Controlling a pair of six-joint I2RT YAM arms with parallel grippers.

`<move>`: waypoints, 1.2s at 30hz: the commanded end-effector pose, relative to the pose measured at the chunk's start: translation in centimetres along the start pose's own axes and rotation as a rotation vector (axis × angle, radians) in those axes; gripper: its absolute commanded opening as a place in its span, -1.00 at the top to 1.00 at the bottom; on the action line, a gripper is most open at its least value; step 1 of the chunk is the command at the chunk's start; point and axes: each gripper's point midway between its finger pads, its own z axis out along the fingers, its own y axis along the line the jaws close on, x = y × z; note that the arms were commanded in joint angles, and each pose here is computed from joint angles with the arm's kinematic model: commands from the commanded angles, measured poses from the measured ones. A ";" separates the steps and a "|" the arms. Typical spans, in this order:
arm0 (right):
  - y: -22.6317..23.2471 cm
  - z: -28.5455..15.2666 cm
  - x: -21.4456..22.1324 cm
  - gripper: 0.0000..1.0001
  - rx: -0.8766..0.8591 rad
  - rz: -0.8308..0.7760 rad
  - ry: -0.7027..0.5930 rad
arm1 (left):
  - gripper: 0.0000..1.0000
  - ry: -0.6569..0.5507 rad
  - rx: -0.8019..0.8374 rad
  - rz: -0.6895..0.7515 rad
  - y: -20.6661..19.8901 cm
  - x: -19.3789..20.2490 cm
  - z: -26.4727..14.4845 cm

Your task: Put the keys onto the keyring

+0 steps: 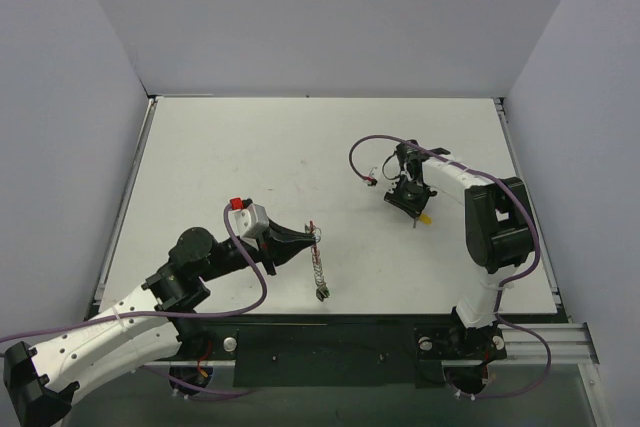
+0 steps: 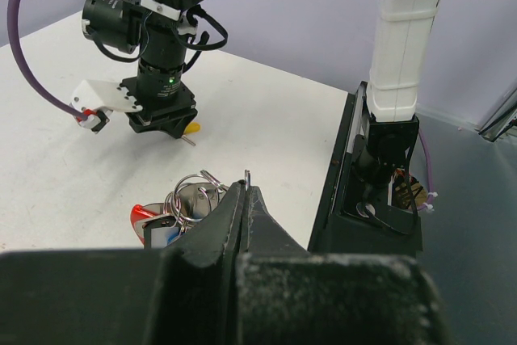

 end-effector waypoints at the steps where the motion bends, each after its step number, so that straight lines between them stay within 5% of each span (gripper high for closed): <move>1: -0.7 -1.8 -0.2 0.51 0.012 0.029 -0.020 | 1.00 -0.071 0.006 0.003 -0.3 -2.1 0.0; 36: -1.7 -1.8 0.0 0.62 0.025 0.105 -0.031 | 1.00 -0.072 0.015 -0.003 -0.4 -2.2 0.2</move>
